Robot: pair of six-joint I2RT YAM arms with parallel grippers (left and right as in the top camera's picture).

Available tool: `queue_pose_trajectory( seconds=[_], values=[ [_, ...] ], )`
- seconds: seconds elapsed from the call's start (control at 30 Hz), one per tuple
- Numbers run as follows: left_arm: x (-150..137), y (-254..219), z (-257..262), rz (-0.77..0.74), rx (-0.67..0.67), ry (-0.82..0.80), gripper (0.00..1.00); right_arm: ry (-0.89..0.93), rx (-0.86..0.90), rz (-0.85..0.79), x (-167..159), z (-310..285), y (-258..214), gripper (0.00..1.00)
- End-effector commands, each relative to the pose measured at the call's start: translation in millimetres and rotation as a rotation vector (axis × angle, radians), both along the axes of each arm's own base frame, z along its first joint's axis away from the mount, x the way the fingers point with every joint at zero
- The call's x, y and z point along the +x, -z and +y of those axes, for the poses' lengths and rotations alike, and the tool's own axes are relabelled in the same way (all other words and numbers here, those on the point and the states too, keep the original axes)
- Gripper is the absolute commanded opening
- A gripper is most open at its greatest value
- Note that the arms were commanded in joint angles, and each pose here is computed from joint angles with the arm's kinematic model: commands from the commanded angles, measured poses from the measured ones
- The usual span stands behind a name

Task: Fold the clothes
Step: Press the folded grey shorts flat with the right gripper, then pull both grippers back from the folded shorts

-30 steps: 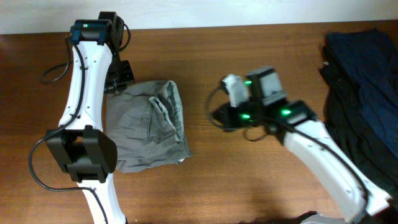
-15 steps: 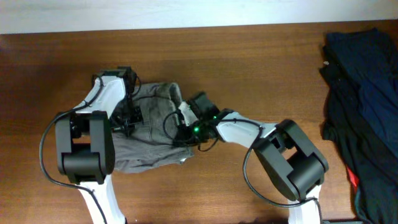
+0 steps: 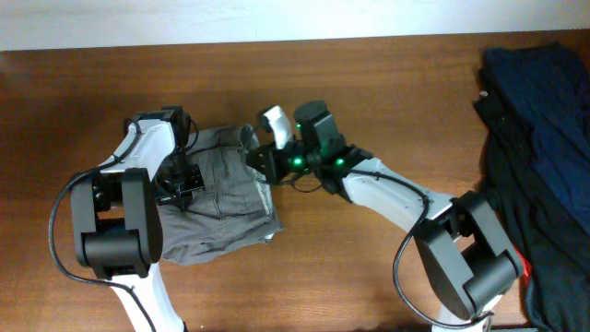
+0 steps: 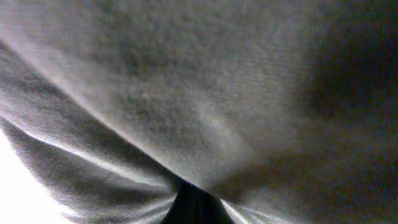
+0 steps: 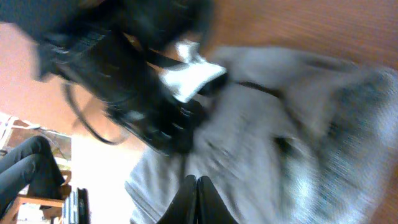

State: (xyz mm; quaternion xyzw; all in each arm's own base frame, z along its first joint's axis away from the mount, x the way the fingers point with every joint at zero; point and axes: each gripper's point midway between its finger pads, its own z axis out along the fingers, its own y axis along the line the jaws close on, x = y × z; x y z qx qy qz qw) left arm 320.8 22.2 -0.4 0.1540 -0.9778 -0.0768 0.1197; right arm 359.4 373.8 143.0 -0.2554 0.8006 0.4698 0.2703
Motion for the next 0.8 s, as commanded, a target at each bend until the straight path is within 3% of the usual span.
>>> queue_pose_trajectory(
  seconds=[0.0,0.2,0.33,0.4,0.47,0.6,0.67,0.7,0.77],
  values=[
    [-14,15,9,0.059,0.013,-0.001,0.0,0.12,-0.09,0.111,-1,7,41,0.04],
    [-8,11,6,0.049,-0.012,0.032,0.0,0.33,-0.275,0.331,9,-23,142,0.04],
    [16,-25,8,-0.005,-0.023,0.085,0.01,0.437,-0.388,0.514,5,-79,157,0.04],
    [38,-59,11,-0.085,-0.017,0.079,0.05,0.469,-0.412,0.549,5,-101,146,0.04],
    [59,-110,19,-0.2,-0.006,0.062,0.15,0.41,-0.439,0.443,6,-123,110,0.05],
    [57,-135,24,-0.224,-0.009,0.095,0.21,0.337,-0.445,0.293,-1,-133,59,0.06],
    [50,-130,26,-0.191,-0.009,0.094,0.15,0.295,-0.447,0.215,-10,-137,32,0.06],
    [48,-124,26,-0.183,-0.011,0.095,0.06,0.284,-0.448,0.192,-15,-139,20,0.06],
    [47,-104,18,-0.166,-0.068,0.212,0.0,0.305,-0.464,0.179,-22,-148,7,0.07]
  ],
)
